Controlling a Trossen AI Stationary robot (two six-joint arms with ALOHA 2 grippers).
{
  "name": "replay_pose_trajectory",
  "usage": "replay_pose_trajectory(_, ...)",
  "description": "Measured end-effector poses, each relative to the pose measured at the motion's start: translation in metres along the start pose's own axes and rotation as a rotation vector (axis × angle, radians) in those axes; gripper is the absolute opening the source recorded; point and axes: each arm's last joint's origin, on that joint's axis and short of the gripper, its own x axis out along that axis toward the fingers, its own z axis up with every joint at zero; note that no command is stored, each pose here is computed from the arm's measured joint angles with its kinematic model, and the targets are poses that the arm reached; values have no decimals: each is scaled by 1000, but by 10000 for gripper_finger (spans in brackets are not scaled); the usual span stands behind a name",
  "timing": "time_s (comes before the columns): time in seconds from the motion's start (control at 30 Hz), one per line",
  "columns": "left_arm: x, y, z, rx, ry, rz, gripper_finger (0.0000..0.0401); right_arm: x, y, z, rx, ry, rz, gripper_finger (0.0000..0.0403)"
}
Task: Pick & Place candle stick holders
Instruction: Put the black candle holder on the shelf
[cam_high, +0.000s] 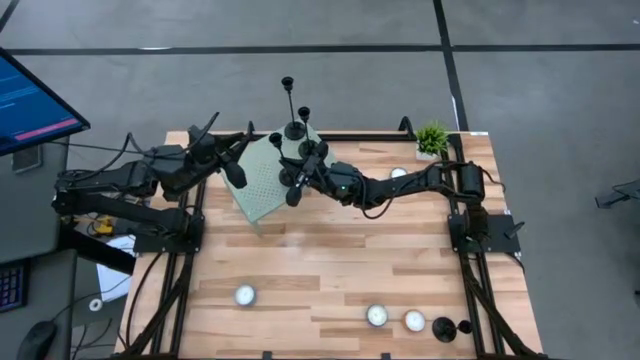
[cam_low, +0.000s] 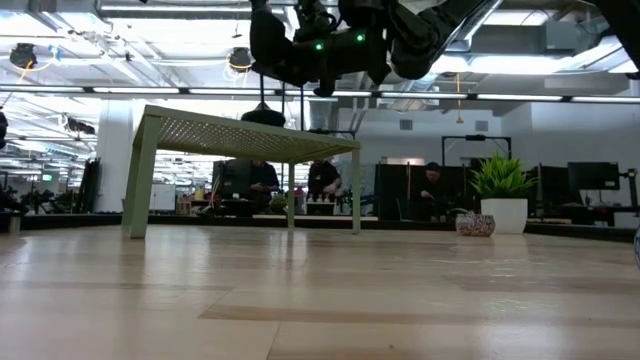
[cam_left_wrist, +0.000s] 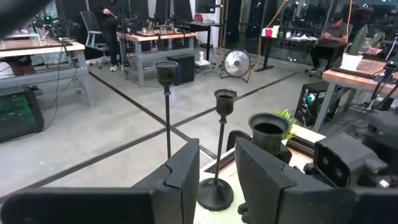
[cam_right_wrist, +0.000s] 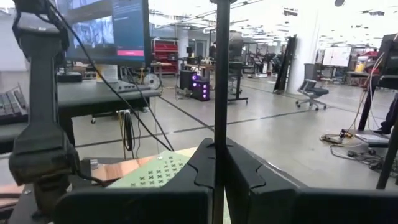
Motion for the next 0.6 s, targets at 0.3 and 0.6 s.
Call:
replay_pose_trajectory(0.3,0,0,-1,6,7,-8,104,0,0,-3,-13,25,0,21)
replay_pose_trajectory(0.6,3,-4,-3,18,22,-39,108,1,-4,-7,-27,73,-3,37)
